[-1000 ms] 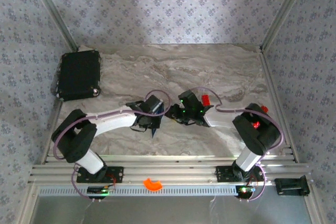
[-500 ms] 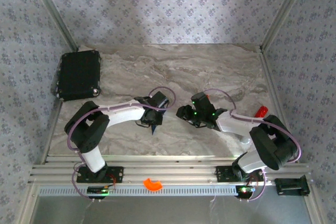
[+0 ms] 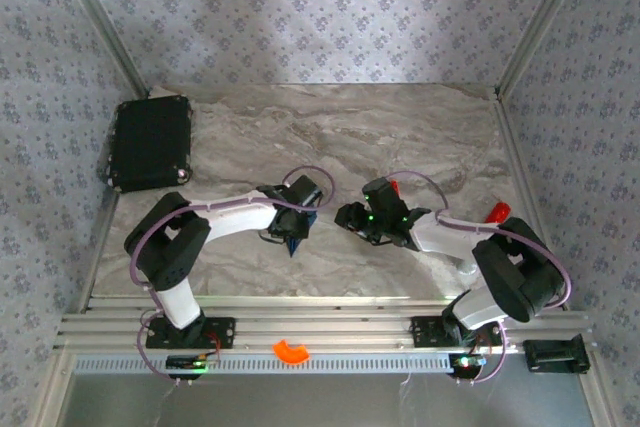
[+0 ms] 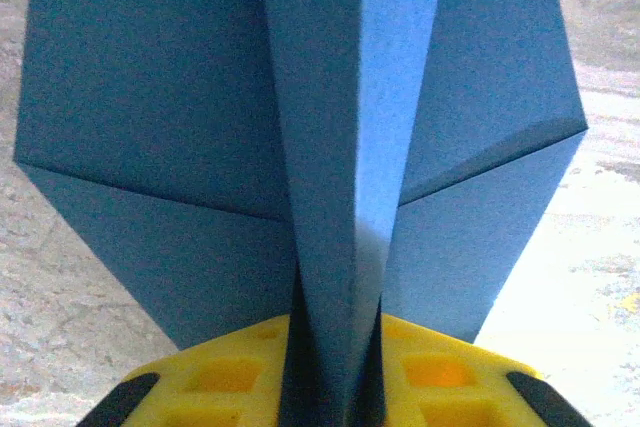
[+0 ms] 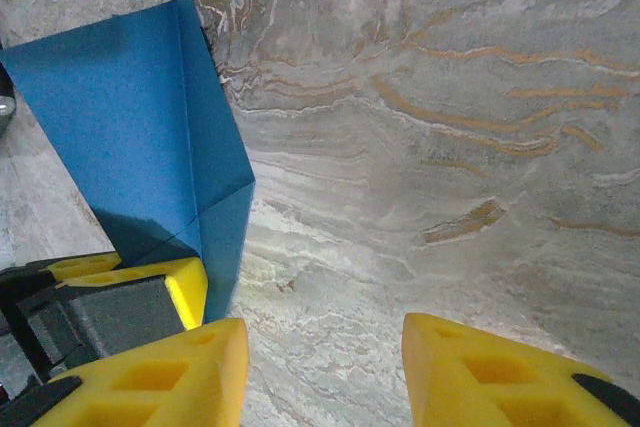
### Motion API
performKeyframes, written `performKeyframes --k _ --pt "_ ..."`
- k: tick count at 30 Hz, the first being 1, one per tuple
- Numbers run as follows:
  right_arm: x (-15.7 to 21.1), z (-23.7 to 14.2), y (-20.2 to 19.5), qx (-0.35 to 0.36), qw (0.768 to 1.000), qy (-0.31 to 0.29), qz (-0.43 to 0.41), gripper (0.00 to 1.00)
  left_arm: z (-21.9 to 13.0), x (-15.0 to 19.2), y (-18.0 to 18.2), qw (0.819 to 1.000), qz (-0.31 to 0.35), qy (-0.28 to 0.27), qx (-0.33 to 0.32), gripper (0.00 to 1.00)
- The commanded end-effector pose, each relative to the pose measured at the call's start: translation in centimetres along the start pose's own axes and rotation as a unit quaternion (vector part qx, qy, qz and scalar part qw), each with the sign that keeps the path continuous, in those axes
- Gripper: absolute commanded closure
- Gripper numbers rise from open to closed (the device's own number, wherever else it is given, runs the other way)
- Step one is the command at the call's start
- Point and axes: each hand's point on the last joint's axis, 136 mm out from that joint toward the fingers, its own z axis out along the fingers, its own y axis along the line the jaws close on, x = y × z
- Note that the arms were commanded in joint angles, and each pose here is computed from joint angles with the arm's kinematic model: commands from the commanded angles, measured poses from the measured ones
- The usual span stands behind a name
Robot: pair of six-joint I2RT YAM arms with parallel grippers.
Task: Fold a paper plane with a square sheet of paper (pick it up from the middle)
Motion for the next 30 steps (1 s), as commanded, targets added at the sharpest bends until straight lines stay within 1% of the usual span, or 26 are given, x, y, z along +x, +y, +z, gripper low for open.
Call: performKeyframes --k 1,7,15,18,23,26,30 --pt "-0.1 0.2 -0.1 0.005 1.0 -0.005 -0.001 0.54 1.6 2.4 1.6 0.999 -0.008 0.029 -0.038 0.73" --pt "0.0 0.2 0.0 0.004 1.0 -0.003 -0.003 0.53 2.2 3.6 1.6 0.998 -0.02 0.027 -0.056 0.62" --pt "-0.3 -0.7 0.3 0.004 1.0 -0.013 -0.023 0.53 1.3 3.1 0.7 0.998 -0.041 0.008 -0.05 0.59" --pt "-0.9 -2.0 0.4 0.012 0.998 -0.033 -0.048 0.51 0.1 2.2 0.3 0.997 -0.06 -0.009 -0.039 0.59" --pt "-2.2 -5.2 -0.7 0.058 0.992 -0.076 -0.087 0.47 -2.7 0.3 -0.5 0.995 -0.087 -0.049 -0.01 0.54" --pt "-2.5 -6.9 -1.9 0.071 0.99 -0.089 -0.082 0.46 -4.0 -0.5 -0.4 0.993 -0.094 -0.068 -0.007 0.52" --pt "-3.4 -9.2 -3.4 0.078 0.987 -0.121 -0.073 0.45 -5.4 -0.7 -0.5 0.993 -0.091 -0.076 0.001 0.51"
